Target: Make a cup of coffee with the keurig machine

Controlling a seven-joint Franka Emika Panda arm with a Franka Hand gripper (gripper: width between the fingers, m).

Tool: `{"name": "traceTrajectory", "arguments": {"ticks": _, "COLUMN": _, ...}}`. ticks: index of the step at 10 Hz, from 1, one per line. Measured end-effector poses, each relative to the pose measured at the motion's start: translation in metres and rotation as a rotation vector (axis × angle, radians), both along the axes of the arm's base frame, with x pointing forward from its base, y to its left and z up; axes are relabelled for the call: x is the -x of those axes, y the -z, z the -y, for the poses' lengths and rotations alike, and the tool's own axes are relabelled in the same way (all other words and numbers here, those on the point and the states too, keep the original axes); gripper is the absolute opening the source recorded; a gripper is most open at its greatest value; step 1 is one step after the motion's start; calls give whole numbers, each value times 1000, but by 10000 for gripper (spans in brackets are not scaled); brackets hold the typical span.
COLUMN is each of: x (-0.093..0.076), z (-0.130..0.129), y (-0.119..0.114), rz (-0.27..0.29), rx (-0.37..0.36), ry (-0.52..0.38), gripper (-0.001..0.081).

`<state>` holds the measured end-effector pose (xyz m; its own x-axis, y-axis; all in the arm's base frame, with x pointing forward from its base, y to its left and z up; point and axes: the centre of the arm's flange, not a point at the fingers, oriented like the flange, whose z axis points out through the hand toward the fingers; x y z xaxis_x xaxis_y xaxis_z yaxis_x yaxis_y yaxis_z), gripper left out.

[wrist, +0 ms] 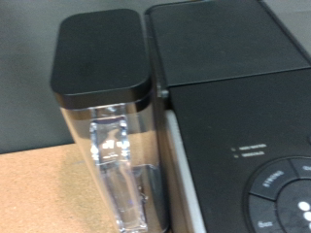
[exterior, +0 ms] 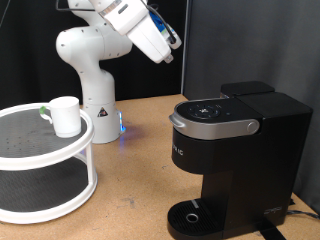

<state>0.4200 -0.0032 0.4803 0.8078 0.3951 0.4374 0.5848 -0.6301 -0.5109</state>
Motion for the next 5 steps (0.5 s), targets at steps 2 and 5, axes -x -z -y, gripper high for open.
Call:
{"name": "traceTrajectory", "arguments": {"ticks": 2, "x": 11, "z": 10, "y": -4, "rz": -7, "rx": -32, "ry": -53, "gripper": 0}}
{"name": "traceTrajectory", "arguments": {"ticks": 5, "x": 36, "z": 37, "y": -23, "rz": 12, "rx": -41, "ry": -80, "gripper": 0}}
